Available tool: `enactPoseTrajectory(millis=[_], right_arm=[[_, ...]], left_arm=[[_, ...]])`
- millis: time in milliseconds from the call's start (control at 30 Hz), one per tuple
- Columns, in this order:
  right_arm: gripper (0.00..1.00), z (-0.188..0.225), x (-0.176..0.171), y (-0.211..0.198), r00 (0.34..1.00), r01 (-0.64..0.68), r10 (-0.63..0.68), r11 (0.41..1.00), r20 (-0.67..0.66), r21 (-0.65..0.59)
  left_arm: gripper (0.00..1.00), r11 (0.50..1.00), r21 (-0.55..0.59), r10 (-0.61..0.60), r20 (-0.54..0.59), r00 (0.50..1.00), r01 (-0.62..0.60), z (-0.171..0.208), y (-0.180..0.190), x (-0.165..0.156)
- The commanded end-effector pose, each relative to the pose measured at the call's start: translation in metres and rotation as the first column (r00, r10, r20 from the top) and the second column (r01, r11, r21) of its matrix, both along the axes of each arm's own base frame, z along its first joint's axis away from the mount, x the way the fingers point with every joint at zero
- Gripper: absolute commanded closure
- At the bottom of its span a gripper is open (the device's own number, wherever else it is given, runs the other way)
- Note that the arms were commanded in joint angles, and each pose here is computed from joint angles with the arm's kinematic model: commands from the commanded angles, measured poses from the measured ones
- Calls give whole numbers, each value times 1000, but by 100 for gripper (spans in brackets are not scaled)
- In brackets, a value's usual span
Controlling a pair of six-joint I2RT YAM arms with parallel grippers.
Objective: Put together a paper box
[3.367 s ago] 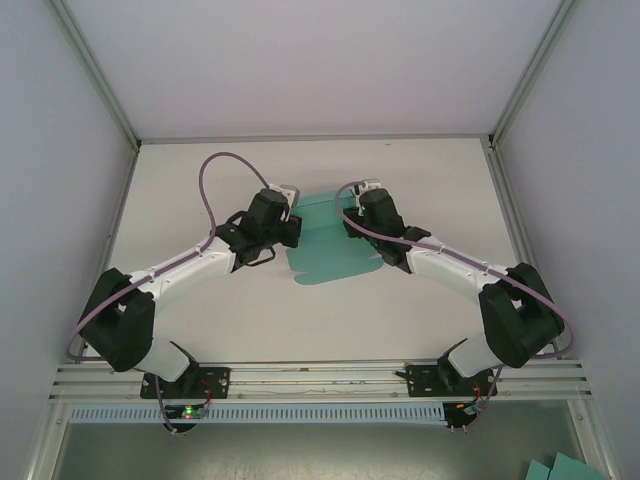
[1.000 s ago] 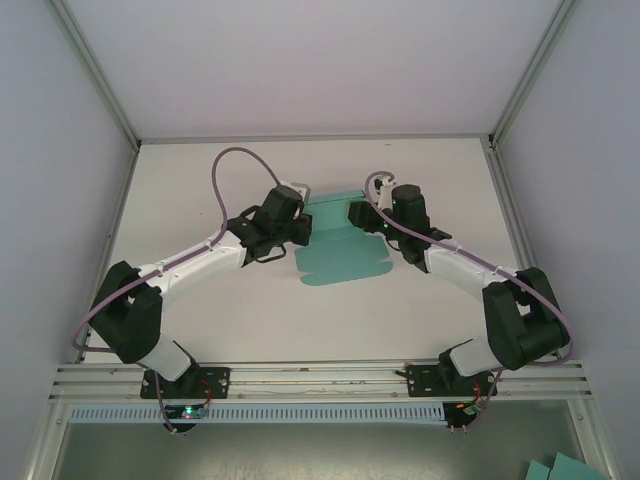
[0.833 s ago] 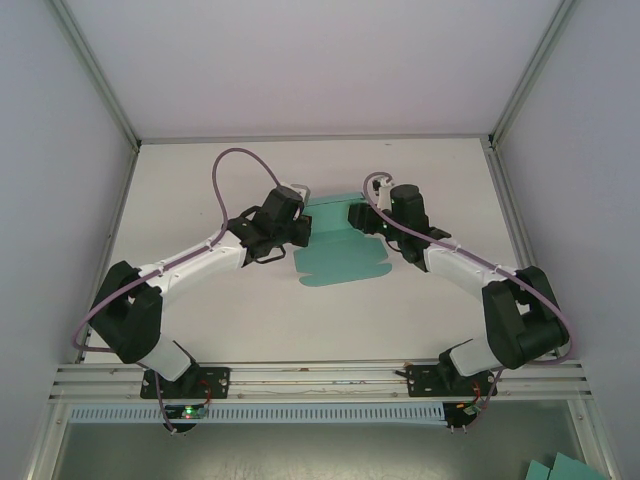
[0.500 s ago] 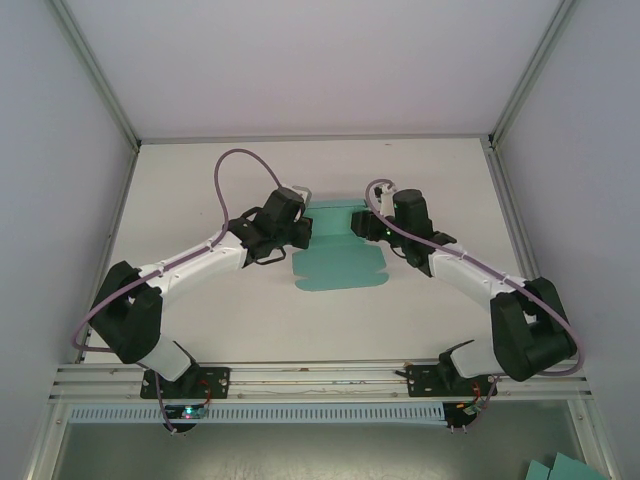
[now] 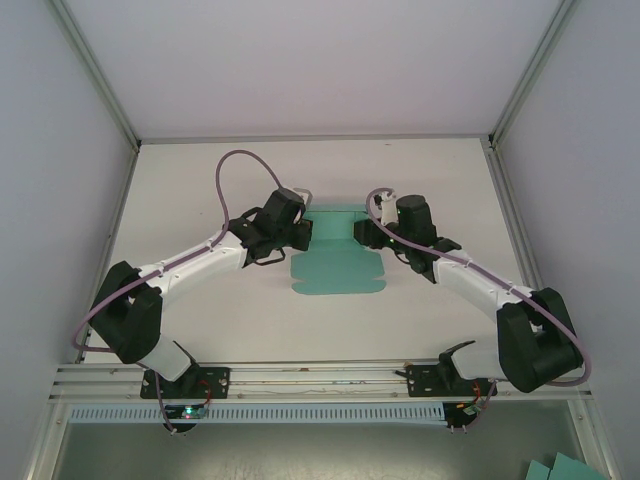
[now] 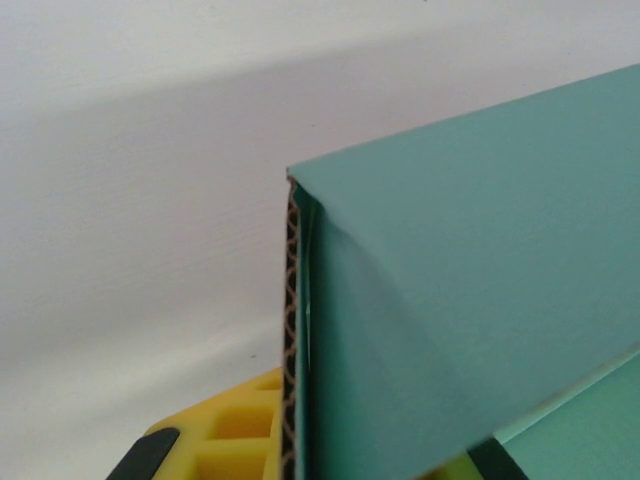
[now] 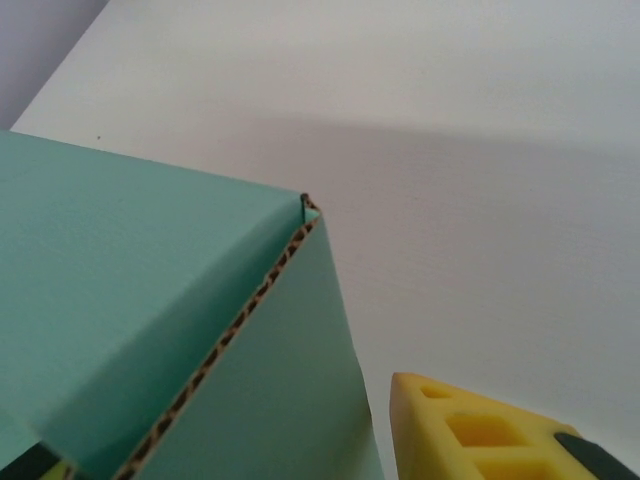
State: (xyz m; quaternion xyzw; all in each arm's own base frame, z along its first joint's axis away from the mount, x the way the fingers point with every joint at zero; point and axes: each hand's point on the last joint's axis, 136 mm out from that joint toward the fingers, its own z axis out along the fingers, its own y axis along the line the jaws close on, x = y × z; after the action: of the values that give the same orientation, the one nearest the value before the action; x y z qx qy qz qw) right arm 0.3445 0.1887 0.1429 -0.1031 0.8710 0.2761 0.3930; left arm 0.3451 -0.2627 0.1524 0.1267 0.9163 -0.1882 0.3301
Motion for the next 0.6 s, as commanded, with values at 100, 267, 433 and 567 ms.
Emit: enactPoseTrajectory(millis=[100, 267, 433, 567], right_arm=[[74, -10, 9, -8, 998, 63, -64, 993, -8, -103], [89, -21, 22, -19, 983, 177, -183, 950, -2, -257], [100, -25, 31, -52, 911, 397, -408, 825, 62, -403], [100, -32, 25, -91, 841, 474, -531, 629, 105, -617]], left_arm=[[100, 999, -41, -12, 38, 999, 13, 23, -6, 5], [100, 998, -61, -12, 54, 998, 15, 32, -9, 6], [100, 998, -16, 66, 48, 997, -65, 29, 3, 12], [100, 975, 61, 209, 50, 977, -212, 25, 29, 20]])
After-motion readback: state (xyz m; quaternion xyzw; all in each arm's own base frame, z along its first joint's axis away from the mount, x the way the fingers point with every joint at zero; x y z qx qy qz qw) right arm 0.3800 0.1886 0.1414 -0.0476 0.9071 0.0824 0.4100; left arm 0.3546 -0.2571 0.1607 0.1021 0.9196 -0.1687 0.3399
